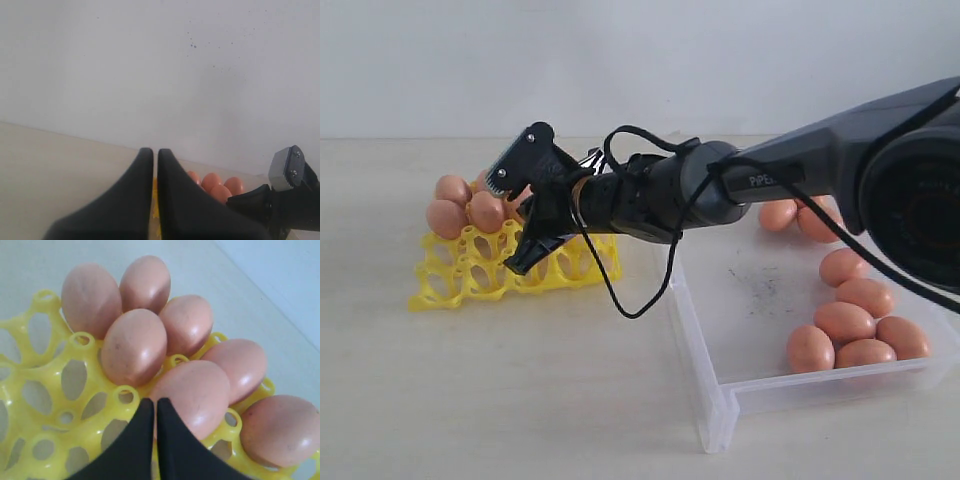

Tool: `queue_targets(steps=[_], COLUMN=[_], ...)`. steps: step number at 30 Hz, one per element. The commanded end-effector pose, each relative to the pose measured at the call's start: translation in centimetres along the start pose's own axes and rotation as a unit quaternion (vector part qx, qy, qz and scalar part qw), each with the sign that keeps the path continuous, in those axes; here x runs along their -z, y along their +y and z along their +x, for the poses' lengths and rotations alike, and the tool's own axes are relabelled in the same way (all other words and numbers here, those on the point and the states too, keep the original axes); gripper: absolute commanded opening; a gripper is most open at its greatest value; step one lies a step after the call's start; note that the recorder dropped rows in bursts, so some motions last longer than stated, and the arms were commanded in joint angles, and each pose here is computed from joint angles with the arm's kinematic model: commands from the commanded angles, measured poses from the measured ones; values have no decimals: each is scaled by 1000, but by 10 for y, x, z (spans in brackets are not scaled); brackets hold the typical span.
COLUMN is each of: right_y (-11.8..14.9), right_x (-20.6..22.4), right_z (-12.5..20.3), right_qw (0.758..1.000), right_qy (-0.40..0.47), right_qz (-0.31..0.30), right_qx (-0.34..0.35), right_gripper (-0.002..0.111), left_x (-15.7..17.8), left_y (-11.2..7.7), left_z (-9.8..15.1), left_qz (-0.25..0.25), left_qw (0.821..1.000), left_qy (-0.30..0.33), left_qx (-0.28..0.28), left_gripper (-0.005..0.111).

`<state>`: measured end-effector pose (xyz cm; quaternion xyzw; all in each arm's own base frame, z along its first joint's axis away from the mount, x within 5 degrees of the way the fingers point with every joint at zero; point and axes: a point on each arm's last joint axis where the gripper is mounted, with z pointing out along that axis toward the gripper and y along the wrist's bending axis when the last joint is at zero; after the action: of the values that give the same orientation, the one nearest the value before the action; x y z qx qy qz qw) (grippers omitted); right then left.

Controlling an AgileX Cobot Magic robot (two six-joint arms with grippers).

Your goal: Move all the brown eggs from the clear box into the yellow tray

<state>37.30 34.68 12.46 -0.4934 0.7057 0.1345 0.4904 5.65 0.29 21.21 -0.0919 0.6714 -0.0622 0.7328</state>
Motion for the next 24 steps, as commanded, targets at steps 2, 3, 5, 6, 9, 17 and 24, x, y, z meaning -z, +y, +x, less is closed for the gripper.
queue_targets(steps=[2,3,5,6,9,17,24], right_y=[-6,-7,-7,-7,-8,-22,-34], right_x=[-7,-9,-11,-11,-11,10,57], right_z=[5,7,9,9,10,-13,-30], right_qw=[1000,1000,1000,1000,999,998,985], right_qy=[-18,-13,-7,-6,0,25,141], right_qz=[1,2,4,5,7,41,102], right_qx=[-11,-15,-20,-22,-32,-31,-9], right_gripper=[0,0,0,0,0,0,0], left_x=[0,0,0,0,0,0,0], left_y=[0,0,0,0,0,0,0], left_z=[-1,-1,-1,-1,-1,-1,-1], left_qz=[3,3,3,3,3,3,3], left_qw=[1000,1000,1000,1000,1000,1000,1000], left_qy=[-2,-2,-2,-2,-2,-2,-2], left_qx=[-3,-3,-3,-3,-3,-3,-3], left_gripper=[4,4,4,4,4,4,4])
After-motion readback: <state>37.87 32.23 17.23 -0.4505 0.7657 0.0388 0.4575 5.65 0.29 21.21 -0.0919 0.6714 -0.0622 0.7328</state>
